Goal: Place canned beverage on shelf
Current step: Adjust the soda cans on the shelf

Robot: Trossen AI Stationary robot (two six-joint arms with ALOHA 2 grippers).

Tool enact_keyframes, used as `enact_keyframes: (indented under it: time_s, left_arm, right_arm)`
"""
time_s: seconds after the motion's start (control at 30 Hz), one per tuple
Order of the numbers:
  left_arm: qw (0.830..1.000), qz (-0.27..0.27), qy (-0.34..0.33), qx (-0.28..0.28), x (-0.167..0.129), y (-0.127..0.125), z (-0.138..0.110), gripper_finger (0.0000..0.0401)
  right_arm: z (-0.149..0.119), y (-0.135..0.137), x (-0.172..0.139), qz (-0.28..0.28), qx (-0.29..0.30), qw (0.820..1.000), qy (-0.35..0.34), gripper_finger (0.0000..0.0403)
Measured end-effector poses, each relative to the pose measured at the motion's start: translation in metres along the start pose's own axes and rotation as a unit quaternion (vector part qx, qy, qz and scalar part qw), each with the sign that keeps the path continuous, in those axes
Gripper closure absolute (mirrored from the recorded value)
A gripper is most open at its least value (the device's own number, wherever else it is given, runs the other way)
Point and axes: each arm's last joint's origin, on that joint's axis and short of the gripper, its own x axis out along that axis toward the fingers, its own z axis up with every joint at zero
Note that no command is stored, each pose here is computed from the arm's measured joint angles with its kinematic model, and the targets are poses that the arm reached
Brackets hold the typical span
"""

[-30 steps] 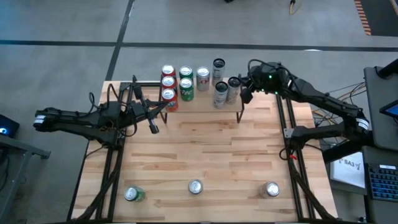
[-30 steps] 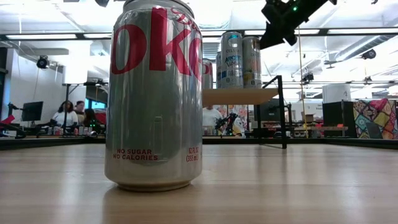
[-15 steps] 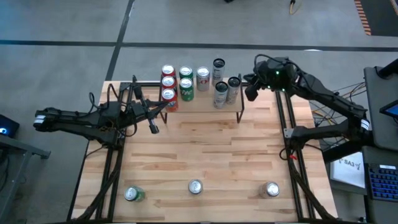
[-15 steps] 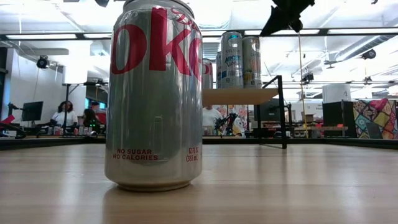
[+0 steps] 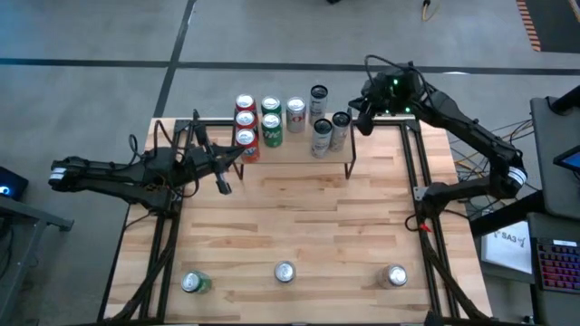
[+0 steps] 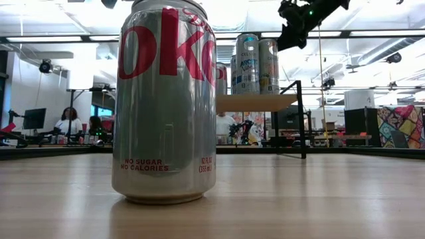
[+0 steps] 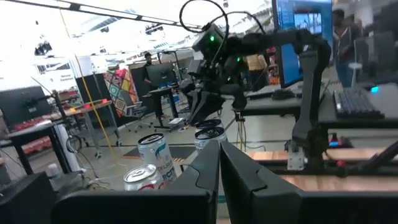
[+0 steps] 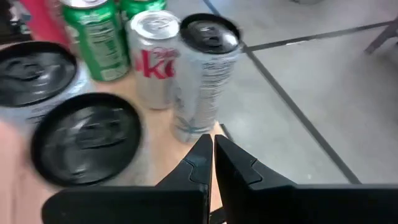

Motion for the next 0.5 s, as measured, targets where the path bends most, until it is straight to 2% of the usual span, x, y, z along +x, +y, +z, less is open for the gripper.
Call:
enact_keyframes:
  time_s: [0.1, 0.2, 0.5]
  left_arm:
    - [1.000, 0.002, -0.008, -0.030, 0.000, 0.000, 0.002, 0.0401]
    - [0.999, 0.002, -0.007, -0.048, 0.000, 0.000, 0.001, 0.0401]
    - [1.000, 0.001, -0.004, -0.024, 0.011, -0.006, -0.004, 0.0401]
  right_arm:
    - [-0.002, -0.009, 0.001, -0.010, 0.001, 1.000, -0.004, 0.0394]
    - [-0.002, -0.013, 0.001, 0.004, 0.001, 1.000, -0.017, 0.0394]
    - [-0.005, -0.013, 0.008, 0.027, -0.010, 0.999, -0.045, 0.0394]
